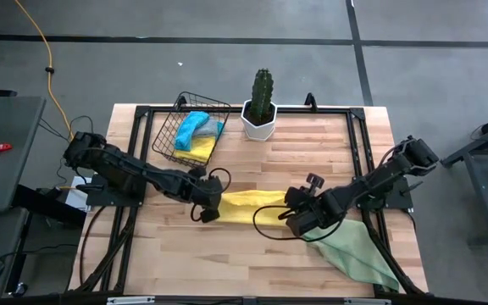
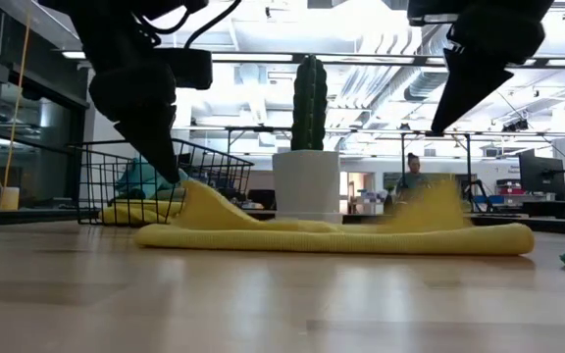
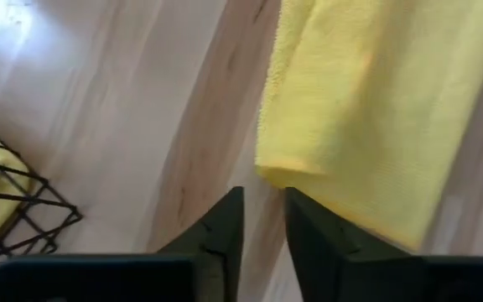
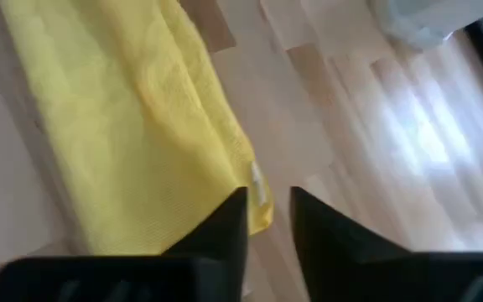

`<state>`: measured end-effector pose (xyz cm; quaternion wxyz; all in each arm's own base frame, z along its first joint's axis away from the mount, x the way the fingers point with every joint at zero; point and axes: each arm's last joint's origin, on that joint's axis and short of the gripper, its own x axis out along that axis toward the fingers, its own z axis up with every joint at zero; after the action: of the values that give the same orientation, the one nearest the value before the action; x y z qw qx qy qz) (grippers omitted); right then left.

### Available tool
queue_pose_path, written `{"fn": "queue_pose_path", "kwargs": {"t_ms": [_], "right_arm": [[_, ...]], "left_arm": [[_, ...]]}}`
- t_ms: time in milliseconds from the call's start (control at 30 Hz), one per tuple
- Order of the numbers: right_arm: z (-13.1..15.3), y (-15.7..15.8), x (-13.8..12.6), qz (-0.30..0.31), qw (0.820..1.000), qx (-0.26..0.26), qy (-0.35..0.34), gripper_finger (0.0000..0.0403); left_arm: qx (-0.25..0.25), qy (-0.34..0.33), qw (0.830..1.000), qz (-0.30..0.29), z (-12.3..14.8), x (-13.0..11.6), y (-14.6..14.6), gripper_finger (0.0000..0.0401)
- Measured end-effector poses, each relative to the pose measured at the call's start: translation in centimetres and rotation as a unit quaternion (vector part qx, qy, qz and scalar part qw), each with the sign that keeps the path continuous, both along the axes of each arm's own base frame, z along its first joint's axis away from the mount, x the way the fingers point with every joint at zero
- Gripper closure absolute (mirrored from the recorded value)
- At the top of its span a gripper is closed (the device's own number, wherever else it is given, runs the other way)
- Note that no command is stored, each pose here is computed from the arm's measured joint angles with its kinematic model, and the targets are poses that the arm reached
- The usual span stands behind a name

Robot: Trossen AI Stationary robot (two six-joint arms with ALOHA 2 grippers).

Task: Fold microfiber towels
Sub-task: Fold the yellow microfiber towel on the table

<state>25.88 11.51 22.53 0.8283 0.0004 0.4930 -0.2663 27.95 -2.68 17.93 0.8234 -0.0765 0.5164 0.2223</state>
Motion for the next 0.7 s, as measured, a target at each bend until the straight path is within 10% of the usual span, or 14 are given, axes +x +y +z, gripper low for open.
{"fn": "queue_pose_path", "kwargs": {"t_ms": [333,700], "right_arm": [[0.2,-0.7,-0.3,0.021,0.996,-0.090,0.016,0.0200],[0.0,0.3,-0.6,0.069,0.994,-0.066,0.045,0.0191]], "left_arm": [[0.023,0.010,0.999,-0.019,1.4,-1.1,0.3,0.0232],[0.026,-0.039,0.973,-0.226,1.6,0.4,-3.0,0.0235]]}}
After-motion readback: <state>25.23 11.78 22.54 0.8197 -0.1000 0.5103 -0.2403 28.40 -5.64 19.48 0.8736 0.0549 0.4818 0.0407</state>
